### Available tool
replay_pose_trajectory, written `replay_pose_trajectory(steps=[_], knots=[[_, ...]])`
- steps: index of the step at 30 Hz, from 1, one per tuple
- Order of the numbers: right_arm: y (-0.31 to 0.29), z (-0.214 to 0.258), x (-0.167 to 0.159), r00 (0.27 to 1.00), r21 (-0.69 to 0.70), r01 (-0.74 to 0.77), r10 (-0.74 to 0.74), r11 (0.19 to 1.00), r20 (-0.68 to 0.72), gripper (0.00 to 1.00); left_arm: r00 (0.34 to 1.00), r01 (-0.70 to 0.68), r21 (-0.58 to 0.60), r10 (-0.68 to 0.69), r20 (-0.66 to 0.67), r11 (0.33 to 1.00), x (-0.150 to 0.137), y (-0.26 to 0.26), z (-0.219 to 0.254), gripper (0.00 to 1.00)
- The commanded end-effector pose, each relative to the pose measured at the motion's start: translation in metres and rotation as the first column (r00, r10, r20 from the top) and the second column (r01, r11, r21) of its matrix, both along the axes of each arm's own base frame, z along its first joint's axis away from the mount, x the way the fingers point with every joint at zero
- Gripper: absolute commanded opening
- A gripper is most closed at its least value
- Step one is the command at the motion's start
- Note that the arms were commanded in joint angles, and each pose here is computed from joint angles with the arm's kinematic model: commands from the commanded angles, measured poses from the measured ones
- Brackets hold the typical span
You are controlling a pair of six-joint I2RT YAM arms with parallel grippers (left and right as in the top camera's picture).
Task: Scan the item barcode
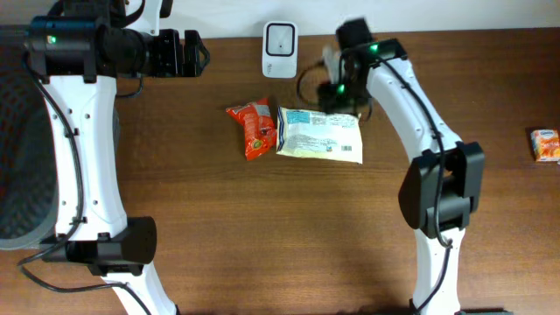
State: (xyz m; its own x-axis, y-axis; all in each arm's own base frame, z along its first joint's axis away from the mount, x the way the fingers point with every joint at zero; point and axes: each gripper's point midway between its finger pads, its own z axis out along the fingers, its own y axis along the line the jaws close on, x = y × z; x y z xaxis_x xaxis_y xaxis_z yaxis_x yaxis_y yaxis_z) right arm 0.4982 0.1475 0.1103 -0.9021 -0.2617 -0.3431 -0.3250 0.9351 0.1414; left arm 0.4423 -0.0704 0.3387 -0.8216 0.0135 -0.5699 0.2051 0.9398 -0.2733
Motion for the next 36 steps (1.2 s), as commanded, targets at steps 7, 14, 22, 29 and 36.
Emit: replay_pose_trajectory(steps=[7, 14, 22, 29, 36], knots=[[-0.017, -0.048, 0.042, 0.981, -0.025, 0.188, -0.186, 0.982, 0.054, 0.07, 1.000, 0.014, 0.007, -0.014, 0.025, 1.000, -0.002, 0.001, 0.007, 0.99], [-0.009, -0.072, -0.028, 0.951, -0.014, 0.162, -0.160, 0.987, -0.265, 0.04, 1.000, 0.014, 0.007, -0.014, 0.025, 1.000, -0.002, 0.001, 0.007, 0.99], [0.000, -0.047, -0.086, 0.867, 0.036, 0.160, -0.123, 0.987, -0.484, 0.04, 1.000, 0.014, 0.007, -0.014, 0.026, 1.000, -0.002, 0.001, 0.007, 0.99], [-0.011, -0.016, 0.037, 0.983, 0.078, 0.177, -0.179, 0.981, 0.026, 0.04, 1.000, 0.014, 0.007, -0.014, 0.025, 1.000, -0.002, 0.001, 0.007, 0.99], [-0.010, -0.046, 0.064, 0.978, 0.078, 0.182, -0.189, 0.980, 0.089, 0.05, 1.000, 0.014, 0.007, -0.014, 0.025, 1.000, -0.002, 0.001, 0.007, 0.99]])
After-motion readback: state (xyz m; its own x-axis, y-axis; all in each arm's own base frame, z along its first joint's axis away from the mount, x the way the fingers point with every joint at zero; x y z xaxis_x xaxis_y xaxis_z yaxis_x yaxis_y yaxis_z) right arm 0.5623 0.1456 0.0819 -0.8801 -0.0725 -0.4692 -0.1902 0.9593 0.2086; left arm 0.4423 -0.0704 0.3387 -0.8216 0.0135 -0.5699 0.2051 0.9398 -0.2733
